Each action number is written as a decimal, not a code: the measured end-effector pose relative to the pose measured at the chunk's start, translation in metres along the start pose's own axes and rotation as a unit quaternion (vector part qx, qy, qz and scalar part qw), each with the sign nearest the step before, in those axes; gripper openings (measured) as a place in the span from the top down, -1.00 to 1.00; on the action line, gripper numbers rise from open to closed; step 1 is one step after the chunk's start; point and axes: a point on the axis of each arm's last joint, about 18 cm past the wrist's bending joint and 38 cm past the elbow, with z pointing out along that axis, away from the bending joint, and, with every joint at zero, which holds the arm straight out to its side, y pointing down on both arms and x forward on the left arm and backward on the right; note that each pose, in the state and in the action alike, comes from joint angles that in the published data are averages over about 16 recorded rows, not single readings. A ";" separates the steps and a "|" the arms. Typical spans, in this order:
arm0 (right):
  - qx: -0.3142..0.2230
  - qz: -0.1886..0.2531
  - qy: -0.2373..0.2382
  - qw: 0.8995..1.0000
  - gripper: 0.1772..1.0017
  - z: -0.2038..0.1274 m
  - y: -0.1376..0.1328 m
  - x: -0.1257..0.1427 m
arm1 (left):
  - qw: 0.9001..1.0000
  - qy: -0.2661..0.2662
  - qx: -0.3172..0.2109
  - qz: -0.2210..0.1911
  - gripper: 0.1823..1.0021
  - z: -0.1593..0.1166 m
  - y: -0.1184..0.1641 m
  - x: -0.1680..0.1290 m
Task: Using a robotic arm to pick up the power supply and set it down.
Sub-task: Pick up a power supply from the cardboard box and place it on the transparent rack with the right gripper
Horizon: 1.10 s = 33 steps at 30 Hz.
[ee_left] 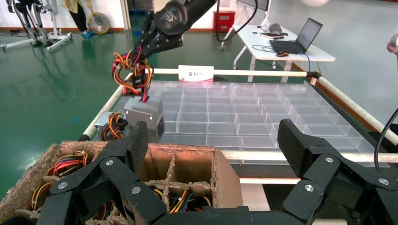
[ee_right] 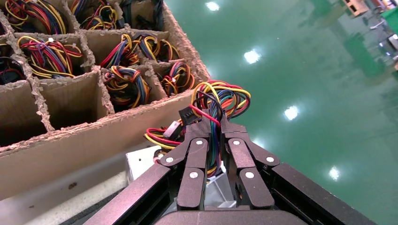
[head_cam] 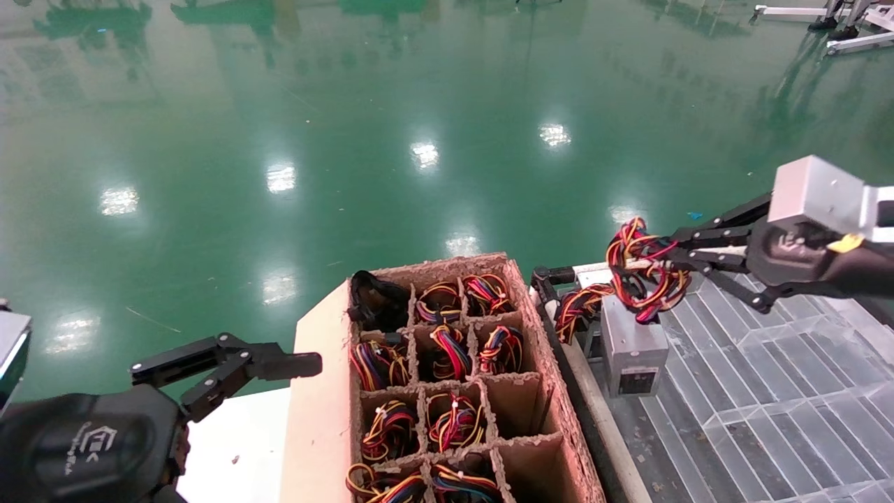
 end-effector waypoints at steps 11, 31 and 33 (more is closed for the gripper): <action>-0.004 0.012 -0.017 1.000 0.93 0.030 0.013 -0.009 | 1.000 0.000 0.000 0.000 -1.00 0.000 0.000 0.000; -0.017 0.043 -0.020 0.999 0.93 0.053 0.051 -0.016 | 1.000 0.000 0.000 0.000 -1.00 0.000 0.000 0.000; -0.018 0.046 -0.019 0.999 0.93 0.052 0.054 -0.016 | 1.000 0.000 0.000 0.000 -1.00 0.000 0.000 0.000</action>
